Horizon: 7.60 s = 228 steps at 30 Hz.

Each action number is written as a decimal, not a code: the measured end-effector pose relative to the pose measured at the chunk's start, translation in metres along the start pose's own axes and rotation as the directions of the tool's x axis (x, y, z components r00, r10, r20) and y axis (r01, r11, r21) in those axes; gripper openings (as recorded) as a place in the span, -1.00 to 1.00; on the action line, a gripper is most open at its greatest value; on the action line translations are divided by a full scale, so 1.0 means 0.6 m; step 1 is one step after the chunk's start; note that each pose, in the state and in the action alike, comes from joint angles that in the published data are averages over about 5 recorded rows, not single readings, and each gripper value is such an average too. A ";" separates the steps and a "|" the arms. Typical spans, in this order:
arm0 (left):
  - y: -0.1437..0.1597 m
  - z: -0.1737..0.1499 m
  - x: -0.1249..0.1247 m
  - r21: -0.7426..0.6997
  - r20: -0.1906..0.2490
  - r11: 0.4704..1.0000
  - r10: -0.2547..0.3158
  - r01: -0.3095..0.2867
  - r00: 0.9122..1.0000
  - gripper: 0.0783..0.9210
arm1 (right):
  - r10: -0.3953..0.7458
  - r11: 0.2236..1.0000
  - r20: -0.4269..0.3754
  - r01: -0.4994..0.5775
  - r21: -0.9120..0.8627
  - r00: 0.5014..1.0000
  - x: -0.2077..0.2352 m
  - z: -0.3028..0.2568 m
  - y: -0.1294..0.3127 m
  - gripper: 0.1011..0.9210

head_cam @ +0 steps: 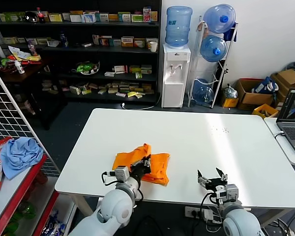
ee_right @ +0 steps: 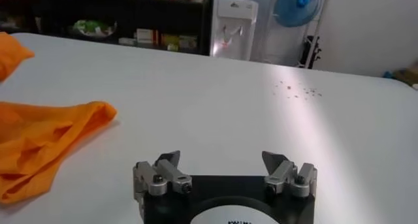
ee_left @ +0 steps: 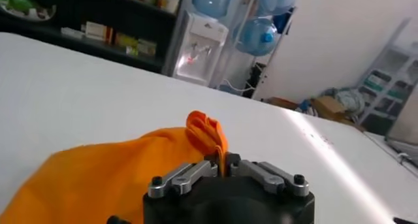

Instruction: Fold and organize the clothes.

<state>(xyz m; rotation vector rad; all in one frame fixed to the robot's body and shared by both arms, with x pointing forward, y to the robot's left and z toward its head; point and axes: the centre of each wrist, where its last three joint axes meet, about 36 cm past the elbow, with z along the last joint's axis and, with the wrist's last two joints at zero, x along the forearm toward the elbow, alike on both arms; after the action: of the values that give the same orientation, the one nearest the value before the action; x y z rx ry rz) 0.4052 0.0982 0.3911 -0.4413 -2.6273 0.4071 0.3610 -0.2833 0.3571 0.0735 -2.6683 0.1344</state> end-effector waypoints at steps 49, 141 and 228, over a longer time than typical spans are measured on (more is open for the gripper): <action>0.284 -0.047 0.011 -0.044 -0.178 0.999 -0.040 0.032 0.983 0.77 | -0.031 0.999 -0.008 0.032 0.031 0.999 -0.001 0.001 -0.020 0.76; 0.501 -0.176 0.149 -0.720 0.182 0.532 -0.475 0.446 0.861 -0.78 | -0.128 0.991 0.031 0.127 0.036 0.991 -0.016 -0.016 0.032 0.76; 0.257 0.109 0.037 -0.346 0.435 0.902 -0.090 0.258 0.896 0.77 | -0.010 1.000 0.216 0.010 -0.002 0.976 -0.026 -0.001 -0.067 0.76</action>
<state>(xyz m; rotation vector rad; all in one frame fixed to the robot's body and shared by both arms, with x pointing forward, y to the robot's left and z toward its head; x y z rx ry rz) 0.3923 0.2323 0.2891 -0.2495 -3.1419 -0.1213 0.3783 -0.3225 0.3538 0.1061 -2.8852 0.1249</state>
